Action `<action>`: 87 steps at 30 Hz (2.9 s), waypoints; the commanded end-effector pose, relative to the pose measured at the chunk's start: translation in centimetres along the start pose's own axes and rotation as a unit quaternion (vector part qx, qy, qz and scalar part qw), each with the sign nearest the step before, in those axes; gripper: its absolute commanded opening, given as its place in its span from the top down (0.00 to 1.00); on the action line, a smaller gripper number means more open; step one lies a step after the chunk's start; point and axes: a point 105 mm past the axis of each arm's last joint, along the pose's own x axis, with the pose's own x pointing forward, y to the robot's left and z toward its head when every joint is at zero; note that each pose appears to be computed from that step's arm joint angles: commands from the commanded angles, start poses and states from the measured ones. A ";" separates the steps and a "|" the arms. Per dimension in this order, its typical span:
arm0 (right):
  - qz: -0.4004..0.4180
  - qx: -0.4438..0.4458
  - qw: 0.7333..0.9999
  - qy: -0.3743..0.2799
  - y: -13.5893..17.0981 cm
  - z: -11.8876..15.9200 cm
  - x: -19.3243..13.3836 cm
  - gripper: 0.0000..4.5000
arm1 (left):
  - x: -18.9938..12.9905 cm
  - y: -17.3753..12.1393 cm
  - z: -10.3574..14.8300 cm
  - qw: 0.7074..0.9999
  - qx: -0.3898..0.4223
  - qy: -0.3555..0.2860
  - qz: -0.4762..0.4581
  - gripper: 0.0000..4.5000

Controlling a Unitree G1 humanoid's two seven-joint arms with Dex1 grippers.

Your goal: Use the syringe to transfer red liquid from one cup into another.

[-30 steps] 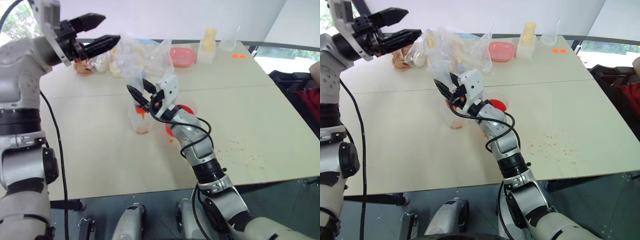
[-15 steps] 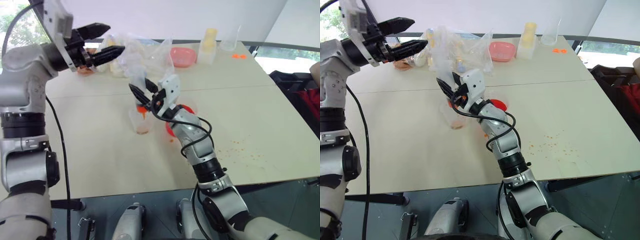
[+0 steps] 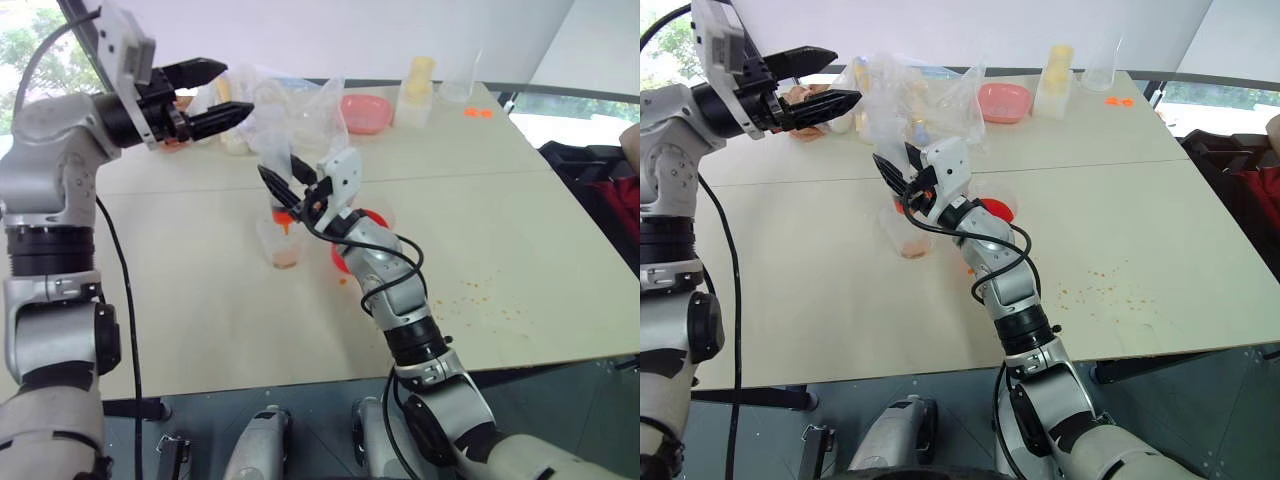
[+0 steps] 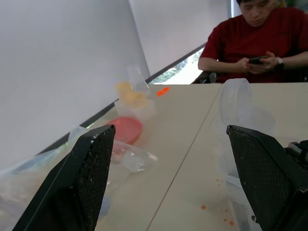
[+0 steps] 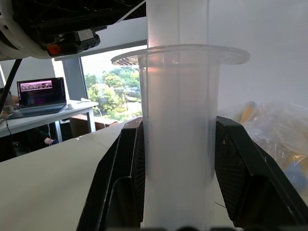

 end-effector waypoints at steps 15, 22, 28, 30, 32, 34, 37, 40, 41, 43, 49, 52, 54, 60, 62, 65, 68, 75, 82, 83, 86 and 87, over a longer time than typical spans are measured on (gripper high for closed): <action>0.029 -0.009 0.999 -0.029 1.5 1.5 0.9 0.67 | 0.3 0.5 1.4 0.998 0.059 -0.006 0.028 0.15; 0.034 -0.012 0.999 -0.028 1.9 1.3 1.1 0.67 | 2.8 -0.3 1.9 0.997 0.074 -0.035 0.002 0.19; 0.031 -0.012 0.999 -0.034 2.0 1.5 1.2 0.67 | 3.5 -1.5 3.3 0.995 0.055 -0.067 -0.039 0.68; 0.030 -0.013 0.999 -0.035 2.0 1.6 1.2 0.67 | 3.6 -1.9 3.4 0.995 0.047 -0.069 -0.052 0.68; 0.029 -0.013 0.999 -0.037 2.0 1.7 1.2 0.67 | 3.7 -2.4 3.0 0.995 0.040 -0.063 -0.067 0.68; 0.028 -0.014 0.999 -0.040 1.9 1.9 1.2 0.67 | 3.7 -2.9 2.4 0.995 0.033 -0.052 -0.080 0.68; 0.015 -0.015 0.998 -0.052 1.5 2.6 1.1 0.67 | 3.5 -3.6 0.8 0.995 0.012 -0.031 -0.098 0.68; 0.000 -0.013 0.998 -0.064 1.1 3.3 1.0 0.67 | 3.3 -3.8 -0.6 0.995 -0.009 -0.018 -0.096 0.68; -0.003 -0.012 0.998 -0.069 1.0 3.7 0.9 0.67 | 3.3 -3.7 -0.9 0.996 -0.016 -0.018 -0.089 0.68; -0.007 -0.013 0.997 -0.080 0.9 4.6 0.8 0.67 | 3.3 -3.7 -1.4 0.996 -0.027 -0.019 -0.082 0.68; -0.023 -0.011 0.993 -0.117 0.9 8.1 0.3 0.67 | 3.3 -3.8 -1.9 0.996 -0.040 -0.017 -0.077 0.68; -0.023 -0.008 0.993 -0.118 1.3 8.7 -0.1 0.67 | 3.3 -3.7 -2.1 0.996 -0.044 -0.016 -0.075 0.68; -0.021 0.000 0.993 -0.118 1.5 8.9 -0.3 0.67 | 3.3 -3.7 -2.3 0.996 -0.046 -0.013 -0.074 0.68; -0.012 0.017 0.995 -0.102 2.3 8.3 -0.7 0.67 | 3.4 -3.9 -3.2 0.996 -0.049 -0.002 -0.075 0.68; -0.010 0.019 0.995 -0.099 2.4 8.1 -0.7 0.67 | 3.4 -4.0 -3.2 0.996 -0.050 -0.002 -0.077 0.68; -0.008 0.021 0.995 -0.098 2.4 8.1 -0.6 0.67 | 3.3 -4.1 -3.4 0.996 -0.051 0.001 -0.078 0.68; -0.006 0.021 0.995 -0.098 2.4 8.1 -0.5 0.67 | 3.2 -4.1 -3.5 0.996 -0.051 0.003 -0.077 0.68; 0.003 0.023 0.995 -0.099 2.8 8.1 -0.1 0.67 | 1.7 -2.7 -1.9 0.996 -0.068 -0.019 -0.055 0.56; 0.004 0.032 0.994 -0.103 2.7 8.6 -0.2 0.67 | -3.0 0.2 -1.3 0.997 -0.081 -0.016 0.014 0.18; 0.002 0.035 0.994 -0.104 2.5 8.7 -0.3 0.67 | -3.5 0.4 -1.3 0.995 -0.091 -0.022 0.025 0.18; -0.001 0.039 0.994 -0.105 2.3 8.8 -0.3 0.67 | -4.1 0.2 -1.4 0.994 -0.105 -0.029 0.035 0.18; -0.001 0.040 0.994 -0.104 2.2 8.8 -0.3 0.67 | -4.2 0.0 -1.5 0.993 -0.106 -0.027 0.034 0.18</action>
